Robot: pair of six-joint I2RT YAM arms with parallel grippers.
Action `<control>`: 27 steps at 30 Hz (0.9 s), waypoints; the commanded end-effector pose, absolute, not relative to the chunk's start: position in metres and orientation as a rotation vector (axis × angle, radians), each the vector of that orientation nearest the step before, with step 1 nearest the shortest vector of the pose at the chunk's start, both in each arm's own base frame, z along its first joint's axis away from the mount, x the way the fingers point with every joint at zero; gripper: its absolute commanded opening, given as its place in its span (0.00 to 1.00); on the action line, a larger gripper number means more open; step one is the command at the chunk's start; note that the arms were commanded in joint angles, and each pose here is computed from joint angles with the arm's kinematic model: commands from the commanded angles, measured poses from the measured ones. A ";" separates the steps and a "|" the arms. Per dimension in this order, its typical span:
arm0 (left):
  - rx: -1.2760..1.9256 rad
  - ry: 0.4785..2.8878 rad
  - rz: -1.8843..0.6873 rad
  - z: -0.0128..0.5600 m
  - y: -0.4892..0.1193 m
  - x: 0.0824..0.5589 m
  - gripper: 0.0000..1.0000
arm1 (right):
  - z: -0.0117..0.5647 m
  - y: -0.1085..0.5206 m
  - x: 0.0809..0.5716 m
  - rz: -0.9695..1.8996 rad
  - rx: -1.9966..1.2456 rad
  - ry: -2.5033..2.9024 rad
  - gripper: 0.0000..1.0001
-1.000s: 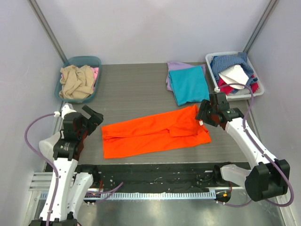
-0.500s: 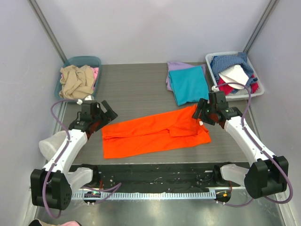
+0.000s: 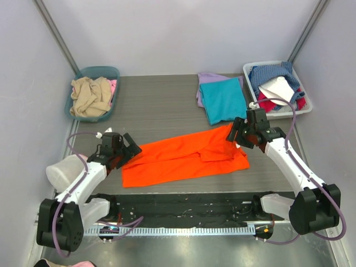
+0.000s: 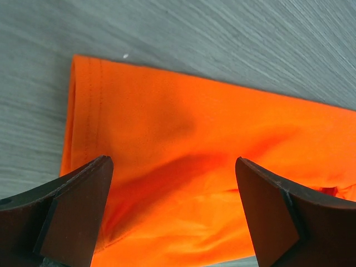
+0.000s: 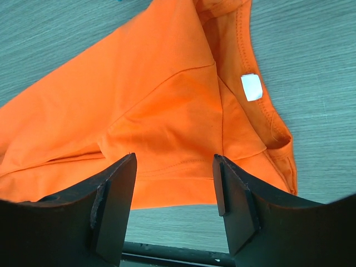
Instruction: Fold and stack the t-shirts
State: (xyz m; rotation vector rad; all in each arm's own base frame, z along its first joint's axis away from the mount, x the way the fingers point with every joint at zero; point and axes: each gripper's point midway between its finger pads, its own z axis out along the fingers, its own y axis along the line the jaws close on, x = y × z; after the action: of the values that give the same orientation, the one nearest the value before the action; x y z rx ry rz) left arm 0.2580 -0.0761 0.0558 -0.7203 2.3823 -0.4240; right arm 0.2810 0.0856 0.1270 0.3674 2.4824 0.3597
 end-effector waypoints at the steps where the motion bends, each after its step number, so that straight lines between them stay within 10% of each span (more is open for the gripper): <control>1: -0.743 2.304 -0.522 0.068 -0.084 0.249 0.97 | 0.129 0.087 0.283 0.377 0.344 2.457 0.65; 12: -0.789 2.240 -0.594 0.079 -0.082 0.211 0.96 | 0.124 0.087 0.279 0.380 0.349 2.468 0.65; 27: -0.074 2.343 -0.758 0.159 -0.198 0.322 0.89 | 0.132 0.084 0.275 0.373 0.367 2.438 0.65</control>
State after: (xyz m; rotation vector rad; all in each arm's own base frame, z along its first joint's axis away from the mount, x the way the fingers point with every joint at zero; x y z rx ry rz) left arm 0.2994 -0.1386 0.1526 -0.4278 2.3199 -0.6703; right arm 0.2724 0.0842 0.1216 0.3642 2.4847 0.3616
